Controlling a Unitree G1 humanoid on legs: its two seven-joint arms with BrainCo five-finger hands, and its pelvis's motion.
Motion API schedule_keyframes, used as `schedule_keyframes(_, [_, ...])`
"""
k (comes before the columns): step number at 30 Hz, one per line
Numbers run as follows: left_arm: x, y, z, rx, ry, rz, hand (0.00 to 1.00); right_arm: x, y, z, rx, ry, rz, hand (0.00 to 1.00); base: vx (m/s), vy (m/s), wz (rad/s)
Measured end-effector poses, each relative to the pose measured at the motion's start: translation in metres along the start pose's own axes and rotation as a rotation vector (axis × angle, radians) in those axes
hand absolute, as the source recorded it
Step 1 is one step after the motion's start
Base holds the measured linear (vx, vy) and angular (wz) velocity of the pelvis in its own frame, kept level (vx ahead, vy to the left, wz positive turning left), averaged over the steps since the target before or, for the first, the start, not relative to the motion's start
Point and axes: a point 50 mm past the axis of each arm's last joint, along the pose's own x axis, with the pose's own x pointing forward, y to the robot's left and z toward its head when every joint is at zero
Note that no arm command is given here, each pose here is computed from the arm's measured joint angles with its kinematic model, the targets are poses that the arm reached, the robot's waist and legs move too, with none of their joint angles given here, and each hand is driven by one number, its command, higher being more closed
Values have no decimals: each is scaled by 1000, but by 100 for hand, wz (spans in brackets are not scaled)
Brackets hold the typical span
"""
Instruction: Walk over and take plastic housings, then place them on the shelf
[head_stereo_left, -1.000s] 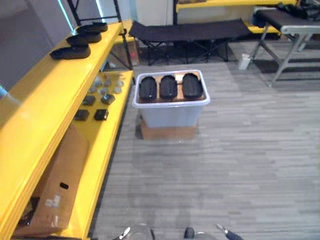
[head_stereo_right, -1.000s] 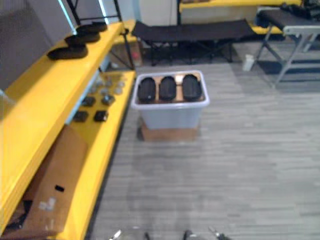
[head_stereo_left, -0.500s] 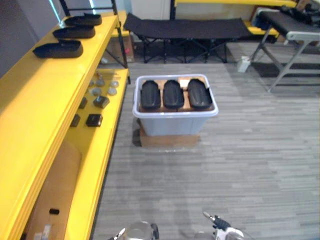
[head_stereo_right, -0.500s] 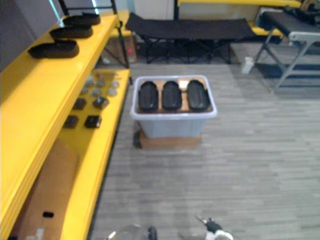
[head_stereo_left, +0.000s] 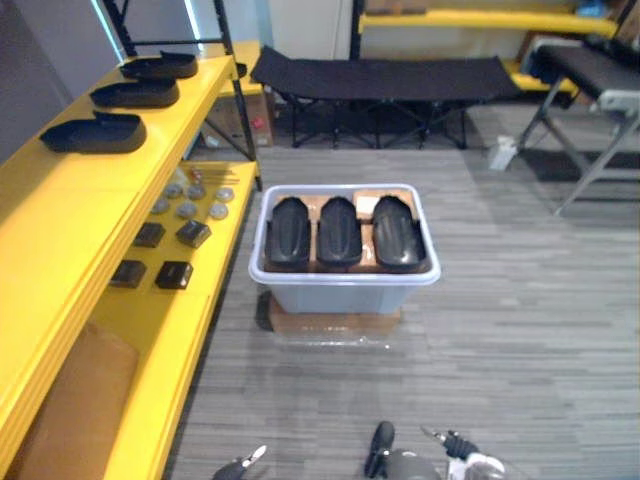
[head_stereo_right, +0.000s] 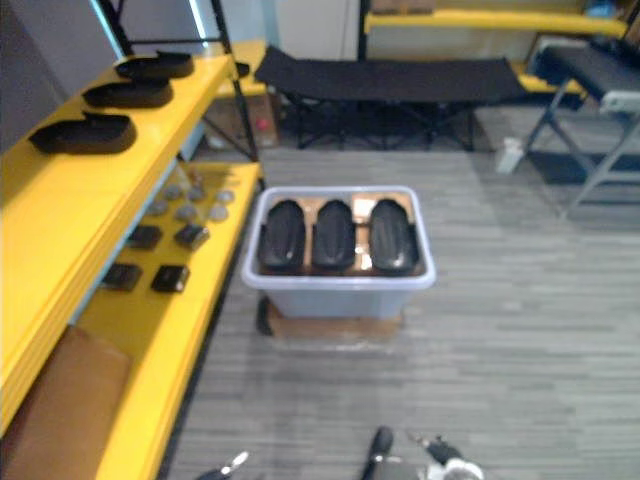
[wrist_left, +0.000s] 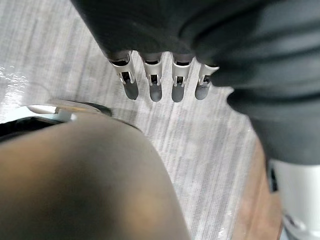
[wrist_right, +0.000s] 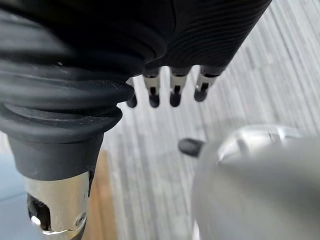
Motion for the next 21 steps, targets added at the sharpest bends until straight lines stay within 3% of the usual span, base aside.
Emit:
schedule_keyframes(6, [-1,7,-2,-45,6,33,0,0,-1,-8,-15,28,6,0,46,-84,-2])
schedule_keyframes(12, [-3,6,-12,-59,-1,48,0,-3,-10,-17,-8,37,-23,0,-187,106,-4])
schedule_keyframes(21, [-3,15,-7,-26,-21,71,0,-1,9,-13,-44,24,25,0,253,134,7])
